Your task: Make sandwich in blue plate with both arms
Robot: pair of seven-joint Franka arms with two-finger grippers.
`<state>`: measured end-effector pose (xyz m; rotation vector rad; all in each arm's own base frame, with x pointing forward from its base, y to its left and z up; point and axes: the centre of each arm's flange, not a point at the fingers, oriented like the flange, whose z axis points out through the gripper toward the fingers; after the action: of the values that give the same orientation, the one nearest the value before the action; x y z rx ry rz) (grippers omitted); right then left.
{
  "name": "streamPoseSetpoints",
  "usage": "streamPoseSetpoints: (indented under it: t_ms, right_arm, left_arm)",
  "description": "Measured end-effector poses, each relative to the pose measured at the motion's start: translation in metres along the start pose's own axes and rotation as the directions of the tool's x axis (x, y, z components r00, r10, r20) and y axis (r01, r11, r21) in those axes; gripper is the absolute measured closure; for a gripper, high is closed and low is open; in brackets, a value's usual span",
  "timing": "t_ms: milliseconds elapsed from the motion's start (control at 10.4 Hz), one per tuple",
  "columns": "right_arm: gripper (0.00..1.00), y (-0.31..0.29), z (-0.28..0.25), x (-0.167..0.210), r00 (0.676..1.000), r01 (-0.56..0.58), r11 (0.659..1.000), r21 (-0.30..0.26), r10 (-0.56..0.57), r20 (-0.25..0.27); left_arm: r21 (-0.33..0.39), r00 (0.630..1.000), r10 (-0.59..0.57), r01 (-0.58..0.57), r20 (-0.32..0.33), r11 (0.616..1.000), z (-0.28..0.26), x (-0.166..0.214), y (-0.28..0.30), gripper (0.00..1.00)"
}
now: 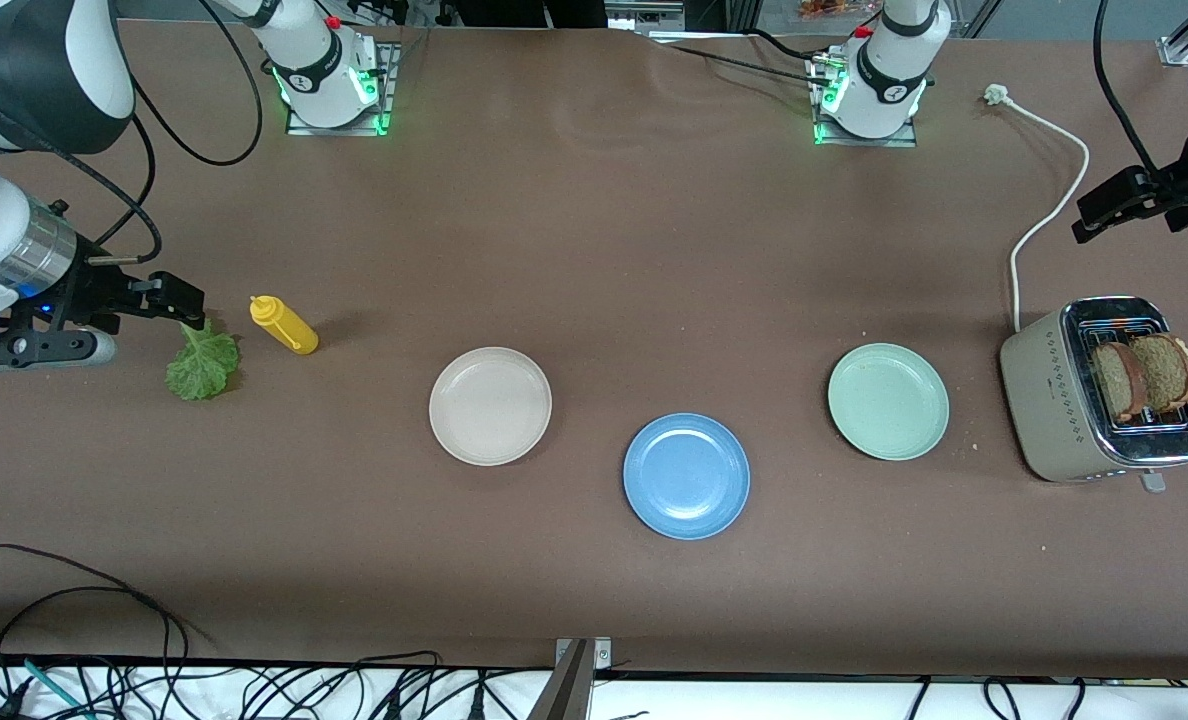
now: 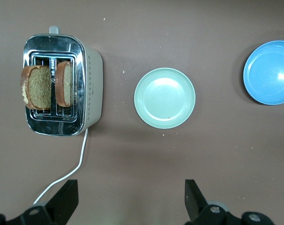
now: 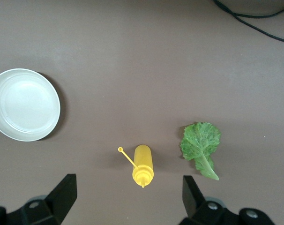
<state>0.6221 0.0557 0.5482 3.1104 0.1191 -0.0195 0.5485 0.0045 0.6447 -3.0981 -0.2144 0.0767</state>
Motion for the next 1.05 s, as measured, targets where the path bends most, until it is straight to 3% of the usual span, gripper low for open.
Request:
streamPoseSetpoints:
  t_ms: [1054]
  right_arm:
    - [0.0, 0.0, 0.0, 0.0, 1.0, 0.0, 1.0, 0.0, 0.0, 0.0]
  left_arm:
    - [0.002, 1.0, 0.0, 0.0, 0.026, 1.0, 0.022, 0.015, 0.002, 0.0]
